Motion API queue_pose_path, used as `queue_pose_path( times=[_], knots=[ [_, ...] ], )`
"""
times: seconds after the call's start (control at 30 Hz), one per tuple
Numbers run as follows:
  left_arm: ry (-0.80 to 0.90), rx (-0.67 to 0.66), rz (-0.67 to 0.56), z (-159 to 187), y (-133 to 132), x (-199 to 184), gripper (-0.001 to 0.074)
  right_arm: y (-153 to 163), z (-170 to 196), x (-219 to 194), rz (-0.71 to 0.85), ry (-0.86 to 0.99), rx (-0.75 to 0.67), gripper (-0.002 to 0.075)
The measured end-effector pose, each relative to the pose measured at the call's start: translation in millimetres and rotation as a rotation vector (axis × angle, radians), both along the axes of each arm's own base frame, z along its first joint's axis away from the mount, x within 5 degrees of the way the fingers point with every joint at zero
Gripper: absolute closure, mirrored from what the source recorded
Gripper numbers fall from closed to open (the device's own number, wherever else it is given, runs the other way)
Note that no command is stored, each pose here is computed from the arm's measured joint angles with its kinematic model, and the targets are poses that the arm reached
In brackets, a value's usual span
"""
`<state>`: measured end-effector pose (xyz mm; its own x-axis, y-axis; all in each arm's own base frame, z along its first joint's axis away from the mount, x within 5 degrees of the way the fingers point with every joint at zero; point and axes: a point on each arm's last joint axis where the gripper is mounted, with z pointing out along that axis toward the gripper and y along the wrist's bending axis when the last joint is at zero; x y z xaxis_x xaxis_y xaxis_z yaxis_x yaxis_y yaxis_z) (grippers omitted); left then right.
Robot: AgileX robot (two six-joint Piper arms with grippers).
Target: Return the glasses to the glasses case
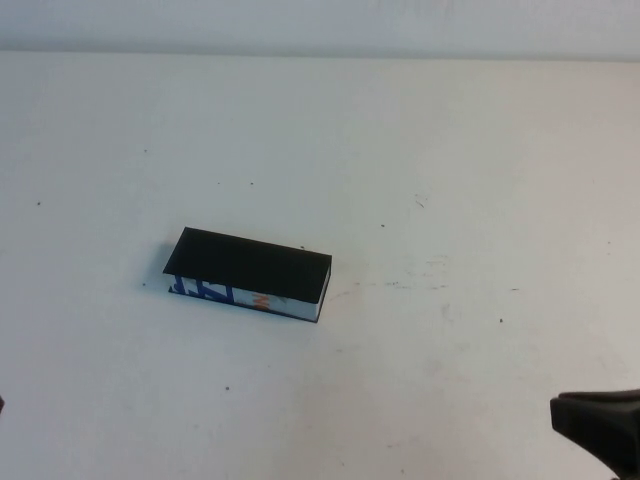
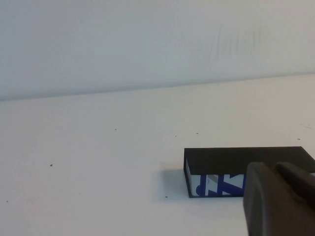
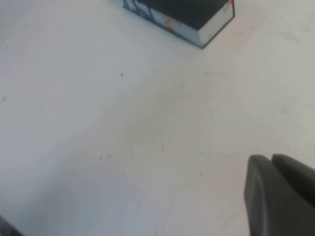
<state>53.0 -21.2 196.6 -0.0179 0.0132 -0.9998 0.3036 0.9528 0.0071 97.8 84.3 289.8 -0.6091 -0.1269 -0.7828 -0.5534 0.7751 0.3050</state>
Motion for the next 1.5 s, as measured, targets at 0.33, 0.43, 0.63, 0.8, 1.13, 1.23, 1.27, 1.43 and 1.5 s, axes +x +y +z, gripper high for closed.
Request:
queue_pose_path(
  times=[0.33, 0.43, 0.63, 0.8, 1.13, 1.23, 1.27, 1.43, 1.5],
  knots=[
    [0.002, 0.000, -0.002, -0.1, -0.2, -0.1, 0.0738, -3.7, -8.7, -4.6, 0.037, 0.037, -0.097, 0.0737],
    [0.003, 0.001, -0.003, -0.2, -0.3, -0.1, 0.0738, -5.6, -8.4, -2.6, 0.025, -0.009, -0.113, 0.0737],
    [0.005, 0.001, -0.006, -0.4, -0.5, -0.2, 0.0738, -34.0, -20.4, 4.3, -0.254, -0.246, -0.021, 0.0737],
    [0.005, 0.001, -0.006, -0.4, -0.5, -0.2, 0.0738, -67.0, -56.8, -13.3, -0.543, -0.450, 0.034, 0.0737],
    [0.005, 0.001, -0.006, -0.4, -0.5, -0.2, 0.0738, -76.5, -102.4, -41.6, -0.640, -0.496, 0.025, 0.0737],
    [0.004, 0.003, -0.006, -0.4, -0.5, -0.2, 0.0738, -73.6, -111.5, -43.9, -0.603, -0.403, -0.007, 0.0737],
    [0.004, 0.003, -0.006, -0.4, -0.5, -0.2, 0.0738, -73.0, -114.0, -44.5, -0.595, -0.380, -0.014, 0.0737],
    [0.004, 0.003, -0.006, -0.4, -0.5, -0.2, 0.0738, -72.3, -116.3, -45.2, -0.586, -0.355, -0.022, 0.0737],
    [0.004, 0.003, -0.006, -0.4, -0.5, -0.2, 0.0738, -72.2, -116.4, -45.2, -0.586, -0.353, -0.019, 0.0737]
  ],
)
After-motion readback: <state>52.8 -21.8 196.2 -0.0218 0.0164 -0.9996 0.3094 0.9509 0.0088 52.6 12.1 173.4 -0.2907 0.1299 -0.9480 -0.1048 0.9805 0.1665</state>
